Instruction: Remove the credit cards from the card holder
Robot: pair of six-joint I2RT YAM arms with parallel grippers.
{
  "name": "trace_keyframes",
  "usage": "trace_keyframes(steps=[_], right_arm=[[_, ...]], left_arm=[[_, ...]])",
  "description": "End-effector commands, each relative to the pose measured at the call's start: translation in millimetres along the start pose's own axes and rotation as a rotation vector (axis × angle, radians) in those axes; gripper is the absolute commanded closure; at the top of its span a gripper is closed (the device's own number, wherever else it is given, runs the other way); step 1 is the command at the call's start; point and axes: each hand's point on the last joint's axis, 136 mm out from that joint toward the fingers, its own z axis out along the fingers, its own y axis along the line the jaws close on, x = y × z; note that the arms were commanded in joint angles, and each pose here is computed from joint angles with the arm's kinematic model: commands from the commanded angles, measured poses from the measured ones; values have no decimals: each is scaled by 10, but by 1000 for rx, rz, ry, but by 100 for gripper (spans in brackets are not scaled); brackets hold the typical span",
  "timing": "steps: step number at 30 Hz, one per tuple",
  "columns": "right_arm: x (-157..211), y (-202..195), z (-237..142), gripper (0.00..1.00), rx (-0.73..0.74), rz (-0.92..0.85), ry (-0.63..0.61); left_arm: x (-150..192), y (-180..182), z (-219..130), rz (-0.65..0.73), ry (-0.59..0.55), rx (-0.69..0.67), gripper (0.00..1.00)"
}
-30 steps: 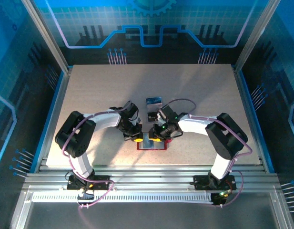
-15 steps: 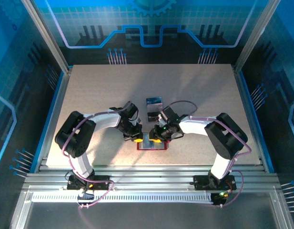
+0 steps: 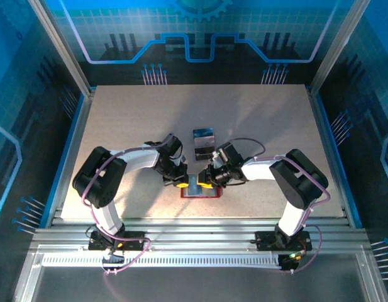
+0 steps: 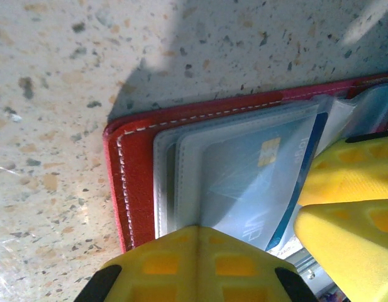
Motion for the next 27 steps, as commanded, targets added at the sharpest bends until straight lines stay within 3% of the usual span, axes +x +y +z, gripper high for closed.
trace_keyframes(steps=[1,15,27], right_arm=[[87,-143,77,75,-12,65,37],[83,-162,18,90,-12,60,23],[96,-215,-145,91,80,33,11]], left_arm=[[171,316,114,-44,55,-105,100],[181,344,125,-51,55,-111,100],[188,361,130,-52,56,-116,100]])
